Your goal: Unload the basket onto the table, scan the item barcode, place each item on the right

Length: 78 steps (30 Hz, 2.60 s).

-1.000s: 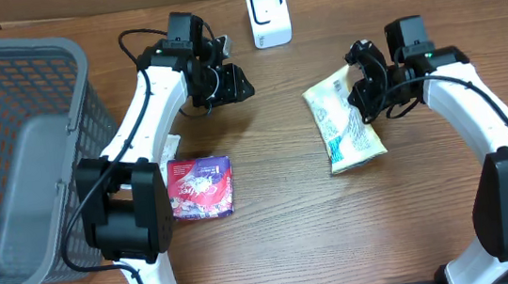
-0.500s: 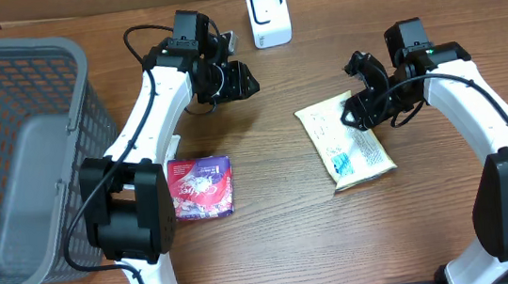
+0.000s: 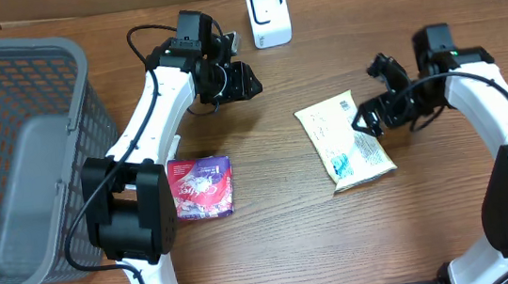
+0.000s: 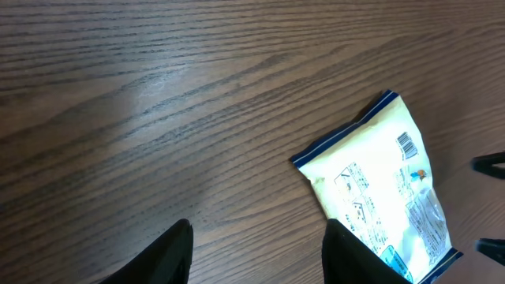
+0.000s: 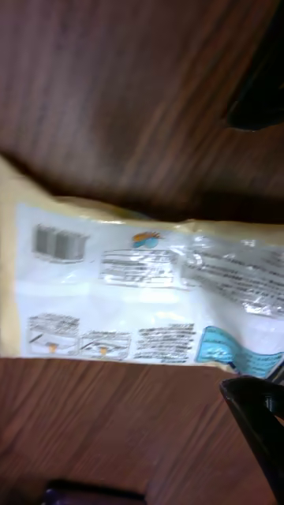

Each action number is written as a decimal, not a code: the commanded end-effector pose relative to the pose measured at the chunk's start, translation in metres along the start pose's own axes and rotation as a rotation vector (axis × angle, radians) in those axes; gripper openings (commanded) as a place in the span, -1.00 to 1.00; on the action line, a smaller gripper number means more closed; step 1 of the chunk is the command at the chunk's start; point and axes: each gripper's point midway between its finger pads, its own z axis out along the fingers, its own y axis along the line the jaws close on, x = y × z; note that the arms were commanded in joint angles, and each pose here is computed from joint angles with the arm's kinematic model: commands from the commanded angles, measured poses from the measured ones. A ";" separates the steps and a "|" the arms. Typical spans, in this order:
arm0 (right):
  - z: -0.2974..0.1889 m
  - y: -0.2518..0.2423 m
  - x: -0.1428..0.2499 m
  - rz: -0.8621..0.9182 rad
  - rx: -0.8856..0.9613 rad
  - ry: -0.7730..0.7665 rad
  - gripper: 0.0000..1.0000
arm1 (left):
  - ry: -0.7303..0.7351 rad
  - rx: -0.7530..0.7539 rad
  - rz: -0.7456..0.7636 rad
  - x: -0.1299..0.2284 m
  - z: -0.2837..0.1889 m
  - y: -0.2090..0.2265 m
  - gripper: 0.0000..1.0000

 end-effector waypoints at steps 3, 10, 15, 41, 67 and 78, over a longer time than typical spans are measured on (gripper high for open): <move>0.015 0.005 0.023 0.065 -0.132 -0.008 1.00 | -0.020 0.003 -0.020 -0.007 -0.005 -0.005 -0.08; 0.035 0.010 0.042 0.114 -0.153 0.036 1.00 | -0.019 0.003 -0.021 -0.007 -0.005 -0.005 0.33; 0.050 0.007 0.046 0.145 -0.155 0.043 1.00 | -0.013 -0.002 -0.024 -0.005 -0.004 -0.004 1.00; 0.113 0.021 0.038 0.115 -0.266 0.047 -0.92 | 0.035 -0.083 -0.053 0.009 -0.005 0.011 1.00; -0.056 0.109 -0.051 -0.364 0.042 -0.085 -0.92 | -0.096 -0.166 -0.020 -0.029 -0.026 0.015 1.00; -0.073 0.131 -0.058 -0.457 0.148 -0.142 -0.92 | -0.156 -0.240 -0.034 -0.043 -0.042 0.027 1.00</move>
